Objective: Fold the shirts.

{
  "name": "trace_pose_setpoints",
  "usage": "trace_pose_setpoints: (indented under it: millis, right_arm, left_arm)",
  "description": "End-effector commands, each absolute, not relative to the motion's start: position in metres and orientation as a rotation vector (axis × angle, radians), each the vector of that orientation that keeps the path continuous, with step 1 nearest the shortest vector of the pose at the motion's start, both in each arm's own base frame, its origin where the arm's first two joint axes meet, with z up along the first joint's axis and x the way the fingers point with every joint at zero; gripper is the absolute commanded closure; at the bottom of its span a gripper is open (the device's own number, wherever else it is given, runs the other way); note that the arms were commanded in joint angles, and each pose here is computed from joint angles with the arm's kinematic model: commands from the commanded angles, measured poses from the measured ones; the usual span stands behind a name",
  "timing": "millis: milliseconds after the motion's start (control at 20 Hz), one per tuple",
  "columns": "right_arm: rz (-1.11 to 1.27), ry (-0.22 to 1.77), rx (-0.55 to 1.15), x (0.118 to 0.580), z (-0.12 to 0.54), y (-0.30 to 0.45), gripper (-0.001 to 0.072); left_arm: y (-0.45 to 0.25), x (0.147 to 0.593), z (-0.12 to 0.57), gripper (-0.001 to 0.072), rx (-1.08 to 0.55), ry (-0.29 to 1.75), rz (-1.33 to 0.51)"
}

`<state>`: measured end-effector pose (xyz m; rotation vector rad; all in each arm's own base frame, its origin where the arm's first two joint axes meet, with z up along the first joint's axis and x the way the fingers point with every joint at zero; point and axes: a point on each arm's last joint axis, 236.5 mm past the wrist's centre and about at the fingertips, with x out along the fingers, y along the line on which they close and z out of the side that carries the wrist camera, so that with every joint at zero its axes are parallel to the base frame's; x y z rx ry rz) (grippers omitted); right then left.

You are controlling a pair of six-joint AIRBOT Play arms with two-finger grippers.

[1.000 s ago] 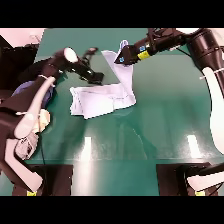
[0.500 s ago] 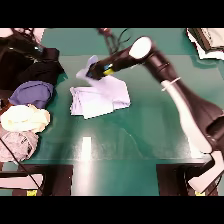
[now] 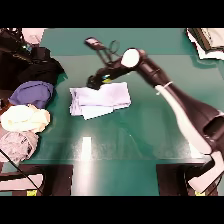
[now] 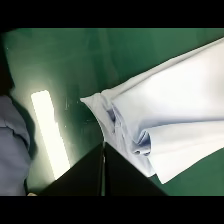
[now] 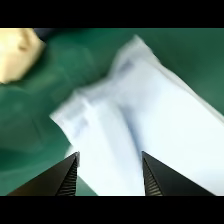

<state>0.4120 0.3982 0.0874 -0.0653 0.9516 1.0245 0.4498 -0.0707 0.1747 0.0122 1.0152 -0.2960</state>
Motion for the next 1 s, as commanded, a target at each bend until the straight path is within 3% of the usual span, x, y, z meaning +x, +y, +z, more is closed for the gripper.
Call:
trace_pose_setpoints:
  millis: [0, 50, 100, 250, 450, 900, 950]
  right_arm:
    - [0.854, 1.149, 0.001, 0.416, 0.057, 0.301, 0.0219]
    - [0.808, 1.194, 0.036, 0.419, 0.048, 0.275, 0.006]
    - [0.748, 1.242, 0.092, 0.422, 0.038, 0.25, 0.0001]
    - [0.645, 1.312, 0.308, 0.43, 0.017, 0.207, 0.0002]
    - [0.654, 1.375, 0.537, 0.435, -0.008, 0.208, 0.0002]
    - [0.827, 1.562, 0.548, 0.432, -0.06, 0.291, 0.002]
    - [0.842, 1.577, 0.537, 0.429, -0.065, 0.299, 0.0053]
  left_arm:
    - [-0.079, 0.445, 0.172, 0.0676, -0.01, 1.03, -0.33]
    - [-0.084, 0.444, 0.169, 0.0677, -0.028, 1.039, -0.351]
    - [-0.088, 0.443, 0.164, 0.0676, -0.043, 1.05, -0.364]
    - [-0.098, 0.439, 0.145, 0.0677, -0.088, 1.088, -0.396]
    - [-0.106, 0.434, 0.119, 0.0676, -0.136, 1.137, -0.416]
    - [-0.108, 0.425, 0.104, 0.0676, -0.148, 1.186, -0.421]
    - [-0.108, 0.424, 0.103, 0.0676, -0.144, 1.19, -0.425]
